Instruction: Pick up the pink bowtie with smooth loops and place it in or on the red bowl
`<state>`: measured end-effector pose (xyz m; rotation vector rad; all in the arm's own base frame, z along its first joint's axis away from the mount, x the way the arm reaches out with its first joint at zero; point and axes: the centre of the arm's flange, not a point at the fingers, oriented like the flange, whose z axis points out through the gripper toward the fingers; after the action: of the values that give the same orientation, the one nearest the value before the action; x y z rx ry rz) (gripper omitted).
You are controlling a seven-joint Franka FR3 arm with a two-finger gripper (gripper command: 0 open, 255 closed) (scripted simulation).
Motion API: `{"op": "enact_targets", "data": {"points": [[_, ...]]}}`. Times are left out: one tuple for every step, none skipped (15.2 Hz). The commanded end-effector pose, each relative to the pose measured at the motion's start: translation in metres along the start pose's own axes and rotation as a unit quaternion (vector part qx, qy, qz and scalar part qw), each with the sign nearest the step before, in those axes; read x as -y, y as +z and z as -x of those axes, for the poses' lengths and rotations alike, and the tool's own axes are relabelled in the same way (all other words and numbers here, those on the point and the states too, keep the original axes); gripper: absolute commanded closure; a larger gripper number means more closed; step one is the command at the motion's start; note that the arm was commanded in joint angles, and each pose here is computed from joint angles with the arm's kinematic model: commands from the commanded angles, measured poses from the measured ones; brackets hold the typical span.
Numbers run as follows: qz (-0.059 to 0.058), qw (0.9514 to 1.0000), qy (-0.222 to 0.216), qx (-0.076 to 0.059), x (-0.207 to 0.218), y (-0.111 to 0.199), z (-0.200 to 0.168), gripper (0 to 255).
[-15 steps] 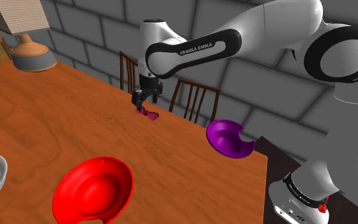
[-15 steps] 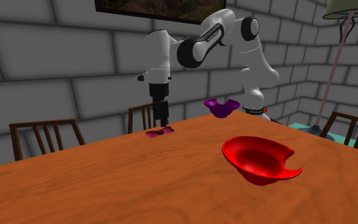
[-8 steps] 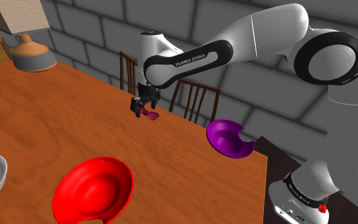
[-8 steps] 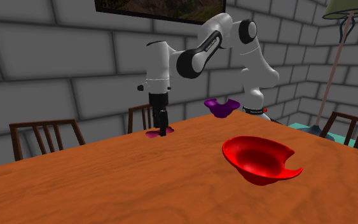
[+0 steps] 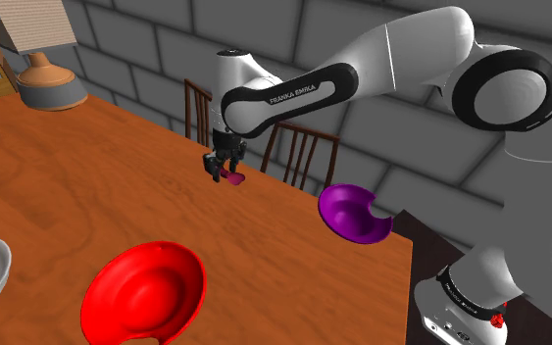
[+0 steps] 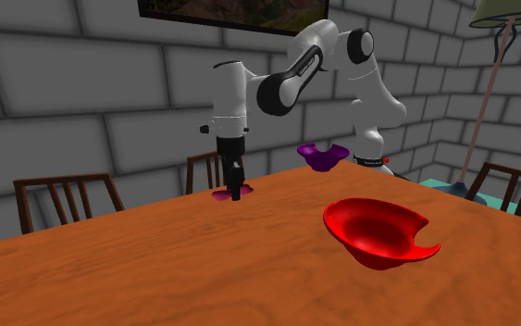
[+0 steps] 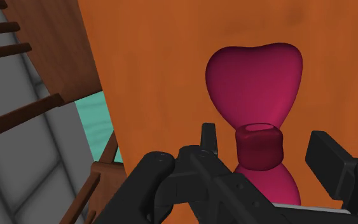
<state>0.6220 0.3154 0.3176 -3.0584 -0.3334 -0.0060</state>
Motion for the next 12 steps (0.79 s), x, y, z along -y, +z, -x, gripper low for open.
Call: {"op": "enact_targets", "data": {"points": [[0.000, 1.0000, 0.000, 0.000, 0.000, 0.000, 0.000, 255], [0.000, 1.0000, 0.000, 0.000, 0.000, 0.000, 0.000, 255], [0.000, 1.0000, 0.000, 0.000, 0.000, 0.000, -0.001, 255], [0.000, 1.0000, 0.000, 0.000, -0.001, 0.000, -0.001, 255], [0.000, 1.0000, 0.000, 0.000, -0.001, 0.000, -0.001, 255], [0.000, 1.0000, 0.000, 0.000, -0.001, 0.000, -0.001, 255], [0.000, 1.0000, 0.000, 0.000, -0.001, 0.000, -0.001, 255], [0.000, 1.0000, 0.000, 0.000, -0.001, 0.000, -0.001, 255], [0.000, 1.0000, 0.000, 0.000, 0.000, 0.000, 0.000, 255], [0.000, 1.0000, 0.000, 0.000, 0.000, -0.005, 0.000, 255], [0.000, 1.0000, 0.000, 0.000, 0.001, -0.010, 0.000, 255], [0.000, 1.0000, 0.000, 0.000, 0.001, -0.016, 0.000, 255]]}}
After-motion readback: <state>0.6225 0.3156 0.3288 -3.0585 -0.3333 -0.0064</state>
